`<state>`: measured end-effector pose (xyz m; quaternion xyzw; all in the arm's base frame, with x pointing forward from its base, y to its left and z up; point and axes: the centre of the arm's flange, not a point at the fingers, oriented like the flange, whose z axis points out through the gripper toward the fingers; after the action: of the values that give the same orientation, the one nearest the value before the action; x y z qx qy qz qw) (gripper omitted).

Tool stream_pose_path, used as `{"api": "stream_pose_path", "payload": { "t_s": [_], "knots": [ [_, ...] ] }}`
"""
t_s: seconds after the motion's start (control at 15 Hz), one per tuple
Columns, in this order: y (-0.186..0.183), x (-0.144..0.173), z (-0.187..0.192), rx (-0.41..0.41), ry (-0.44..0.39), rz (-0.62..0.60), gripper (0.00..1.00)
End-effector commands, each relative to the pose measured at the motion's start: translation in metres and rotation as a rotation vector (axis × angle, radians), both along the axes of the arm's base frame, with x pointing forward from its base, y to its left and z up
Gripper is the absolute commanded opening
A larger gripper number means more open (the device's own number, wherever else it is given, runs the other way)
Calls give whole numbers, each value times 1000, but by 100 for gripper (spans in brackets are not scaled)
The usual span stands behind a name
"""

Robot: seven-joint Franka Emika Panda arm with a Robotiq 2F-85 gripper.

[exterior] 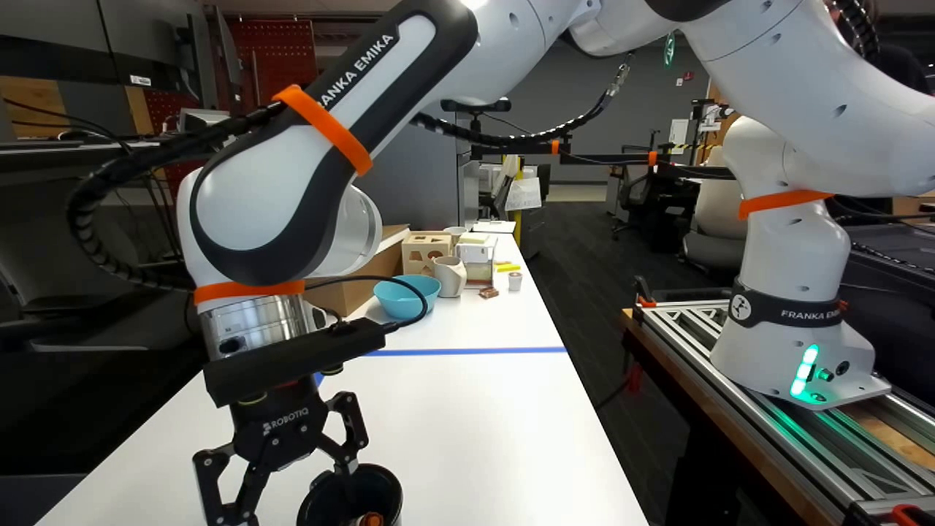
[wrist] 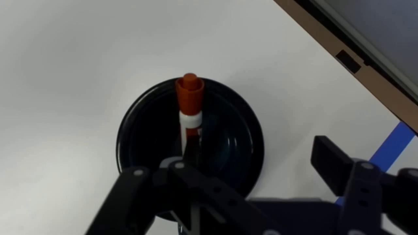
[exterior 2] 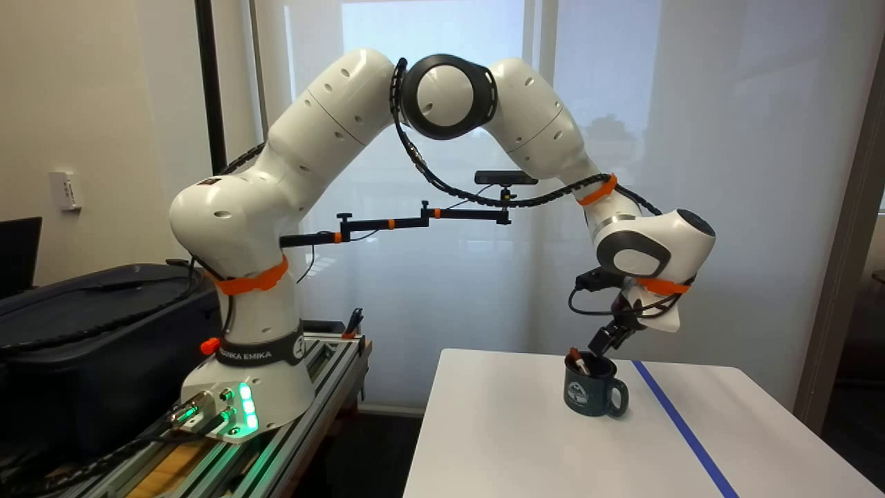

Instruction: Remove the marker from the cup and put it on the table inside the blue border

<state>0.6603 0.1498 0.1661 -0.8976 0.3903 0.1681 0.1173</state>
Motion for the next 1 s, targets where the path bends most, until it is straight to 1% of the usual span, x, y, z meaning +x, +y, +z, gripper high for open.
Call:
{"api": "stream_pose_path", "payload": {
  "t_s": [0.0,0.07,0.13,0.2,0.33,0.47,0.6,0.67,0.8,0.87,0.93],
  "knots": [
    [0,-10,7,9,5,-18,73],
    [-1,-11,7,5,7,-20,62],
    [-2,-13,6,3,12,-20,60],
    [-3,-15,7,0,17,-20,54],
    [-3,-17,7,-4,20,-19,55],
    [-4,-18,8,-8,22,-20,65],
    [-5,-19,11,-10,22,-21,65],
    [-5,-21,14,-11,23,-22,67],
    [-6,-26,19,-14,26,-24,61],
    [-7,-29,23,-17,29,-26,62],
    [-8,-33,26,-19,31,-27,60]
  ]
}}
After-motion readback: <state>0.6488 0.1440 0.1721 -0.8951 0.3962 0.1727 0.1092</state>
